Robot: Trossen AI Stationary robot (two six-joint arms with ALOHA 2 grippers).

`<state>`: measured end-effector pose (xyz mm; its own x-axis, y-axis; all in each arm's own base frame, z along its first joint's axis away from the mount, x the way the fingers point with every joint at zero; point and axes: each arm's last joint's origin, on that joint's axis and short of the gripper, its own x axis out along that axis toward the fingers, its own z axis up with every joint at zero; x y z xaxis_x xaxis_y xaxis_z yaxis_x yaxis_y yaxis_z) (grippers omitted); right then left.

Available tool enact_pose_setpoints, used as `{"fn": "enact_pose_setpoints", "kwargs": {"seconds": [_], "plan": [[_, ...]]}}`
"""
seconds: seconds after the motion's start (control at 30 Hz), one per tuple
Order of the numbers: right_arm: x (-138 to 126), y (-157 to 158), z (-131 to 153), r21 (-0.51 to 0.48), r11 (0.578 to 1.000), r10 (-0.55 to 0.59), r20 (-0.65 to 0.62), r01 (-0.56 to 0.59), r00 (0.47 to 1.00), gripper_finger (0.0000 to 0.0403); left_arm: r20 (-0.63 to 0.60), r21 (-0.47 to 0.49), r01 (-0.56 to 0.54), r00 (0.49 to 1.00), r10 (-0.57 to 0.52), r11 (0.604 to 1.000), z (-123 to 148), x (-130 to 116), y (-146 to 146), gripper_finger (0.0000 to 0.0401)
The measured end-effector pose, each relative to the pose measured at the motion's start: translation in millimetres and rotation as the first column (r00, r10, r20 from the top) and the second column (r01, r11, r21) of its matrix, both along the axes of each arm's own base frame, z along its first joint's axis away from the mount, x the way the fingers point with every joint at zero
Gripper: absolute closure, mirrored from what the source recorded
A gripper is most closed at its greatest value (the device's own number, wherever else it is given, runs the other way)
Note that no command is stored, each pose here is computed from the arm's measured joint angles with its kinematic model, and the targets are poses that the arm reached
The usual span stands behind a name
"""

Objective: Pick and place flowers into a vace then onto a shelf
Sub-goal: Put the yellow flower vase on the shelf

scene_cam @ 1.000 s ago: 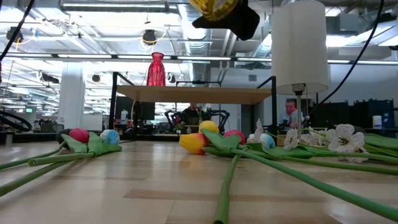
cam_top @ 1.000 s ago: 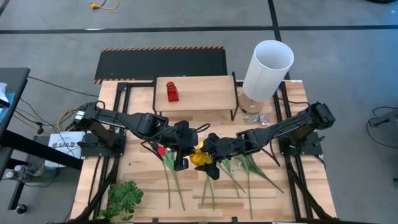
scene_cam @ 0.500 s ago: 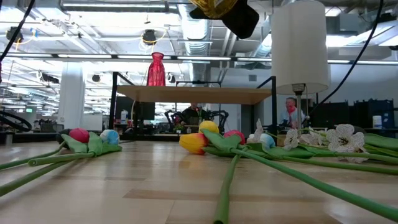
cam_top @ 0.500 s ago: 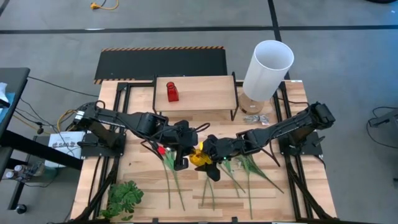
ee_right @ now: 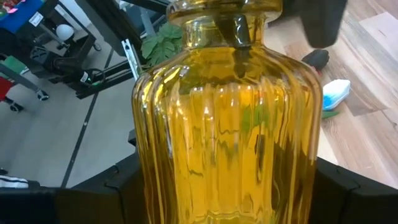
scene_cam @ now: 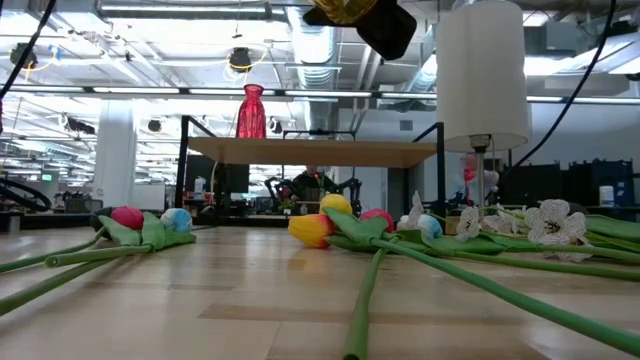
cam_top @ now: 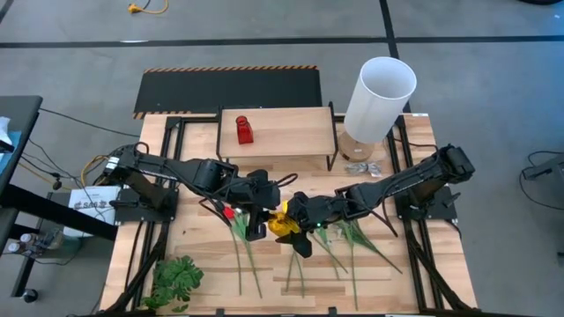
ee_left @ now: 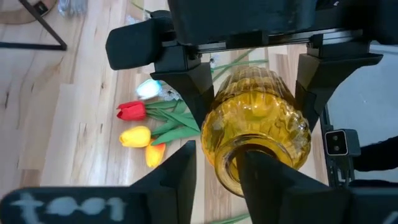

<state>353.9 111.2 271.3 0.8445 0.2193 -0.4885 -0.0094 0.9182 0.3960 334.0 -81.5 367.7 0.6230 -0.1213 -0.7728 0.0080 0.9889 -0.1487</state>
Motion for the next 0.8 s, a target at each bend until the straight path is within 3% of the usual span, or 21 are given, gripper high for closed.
{"fn": "enact_pose_setpoints", "kwargs": {"seconds": [0.33,0.57,0.8], "plan": [[-2,-1,6,-0.004,1.0,0.005,0.026,-0.005,1.0,0.0127,-0.007,-0.074,0.029,1.0,-0.029,0.997,17,-7,8,0.0248],[-8,-2,11,-0.018,1.0,-0.006,0.018,0.006,1.0,0.0127,-0.081,-0.145,0.074,0.993,-0.086,0.987,37,-24,9,0.0243],[-27,-4,19,-0.026,0.999,-0.033,-0.075,0.031,0.997,0.0127,-0.088,-0.213,0.114,0.987,-0.135,0.97,58,-38,10,0.0243]]}}
